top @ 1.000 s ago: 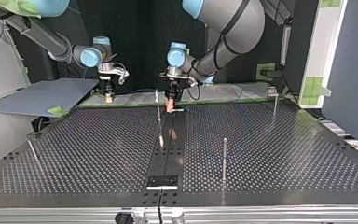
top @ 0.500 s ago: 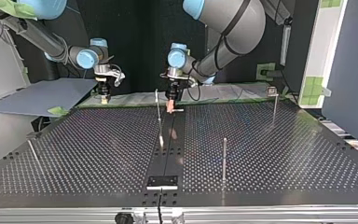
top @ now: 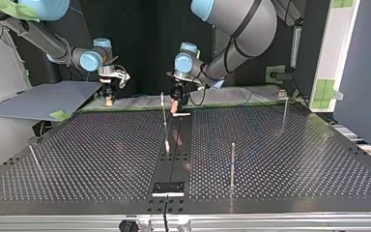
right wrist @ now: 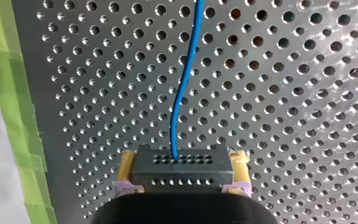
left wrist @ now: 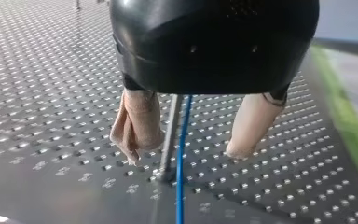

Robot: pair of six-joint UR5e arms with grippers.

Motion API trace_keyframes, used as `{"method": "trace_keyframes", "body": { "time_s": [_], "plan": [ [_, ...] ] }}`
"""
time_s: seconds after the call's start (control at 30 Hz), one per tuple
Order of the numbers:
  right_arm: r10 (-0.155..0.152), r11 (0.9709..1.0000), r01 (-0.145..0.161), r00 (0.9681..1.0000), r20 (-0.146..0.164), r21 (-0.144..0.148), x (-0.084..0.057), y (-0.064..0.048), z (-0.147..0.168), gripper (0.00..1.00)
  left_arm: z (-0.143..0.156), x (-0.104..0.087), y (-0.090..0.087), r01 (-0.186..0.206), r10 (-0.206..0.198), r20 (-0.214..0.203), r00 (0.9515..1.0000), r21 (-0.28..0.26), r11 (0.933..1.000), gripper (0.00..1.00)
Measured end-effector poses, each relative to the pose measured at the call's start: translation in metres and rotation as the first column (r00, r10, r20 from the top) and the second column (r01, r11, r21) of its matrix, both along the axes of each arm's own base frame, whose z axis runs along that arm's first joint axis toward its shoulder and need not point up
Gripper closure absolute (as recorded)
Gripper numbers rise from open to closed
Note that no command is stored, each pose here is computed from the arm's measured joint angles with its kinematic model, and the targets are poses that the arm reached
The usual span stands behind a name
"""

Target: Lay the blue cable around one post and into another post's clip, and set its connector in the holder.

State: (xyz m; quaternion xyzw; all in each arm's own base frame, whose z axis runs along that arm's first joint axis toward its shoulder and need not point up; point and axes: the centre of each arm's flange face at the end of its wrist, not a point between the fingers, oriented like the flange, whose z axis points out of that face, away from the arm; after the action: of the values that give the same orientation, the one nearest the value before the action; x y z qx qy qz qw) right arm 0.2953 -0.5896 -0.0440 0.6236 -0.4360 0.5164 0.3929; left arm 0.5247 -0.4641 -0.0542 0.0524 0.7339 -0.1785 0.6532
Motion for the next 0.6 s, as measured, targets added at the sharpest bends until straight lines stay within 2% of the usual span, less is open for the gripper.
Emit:
{"method": "trace_keyframes", "body": {
  "time_s": [0.1, 0.27, 0.4, 0.5, 0.6],
  "plan": [
    [0.0, 1.0, 0.0, 1.0, -0.002, 0.006, 0.0, 0.001, -0.001, 1.0, 0.0, -0.005, 0.004, 0.014, -0.014, -0.019, 0.9997, 0.043, 0.999, 0.0],
    [0.0, 1.0, 0.0, 1.0, -0.002, 0.01, 0.0, 0.001, -0.002, 1.0, 0.008, -0.014, 0.016, 0.012, -0.007, -0.048, 0.9988, 0.106, 0.9942, 0.0],
    [0.0, 0.9999, 0.0, 1.0, 0.0, 0.012, 0.0, 0.002, -0.003, 1.0, 0.006, -0.026, 0.027, 0.016, -0.001, -0.095, 0.9955, 0.149, 0.9887, 0.0],
    [0.001, 0.9999, -0.001, 1.0, -0.001, 0.015, 0.0, 0.002, -0.004, 1.0, 0.005, -0.032, 0.03, 0.022, -0.002, -0.12, 0.9928, 0.166, 0.9859, 0.0],
    [0.001, 0.9999, -0.001, 1.0, -0.002, 0.017, 0.0, 0.002, -0.004, 1.0, 0.007, -0.034, 0.031, 0.027, -0.005, -0.126, 0.992, 0.17, 0.9852, 0.0]
  ]
}}
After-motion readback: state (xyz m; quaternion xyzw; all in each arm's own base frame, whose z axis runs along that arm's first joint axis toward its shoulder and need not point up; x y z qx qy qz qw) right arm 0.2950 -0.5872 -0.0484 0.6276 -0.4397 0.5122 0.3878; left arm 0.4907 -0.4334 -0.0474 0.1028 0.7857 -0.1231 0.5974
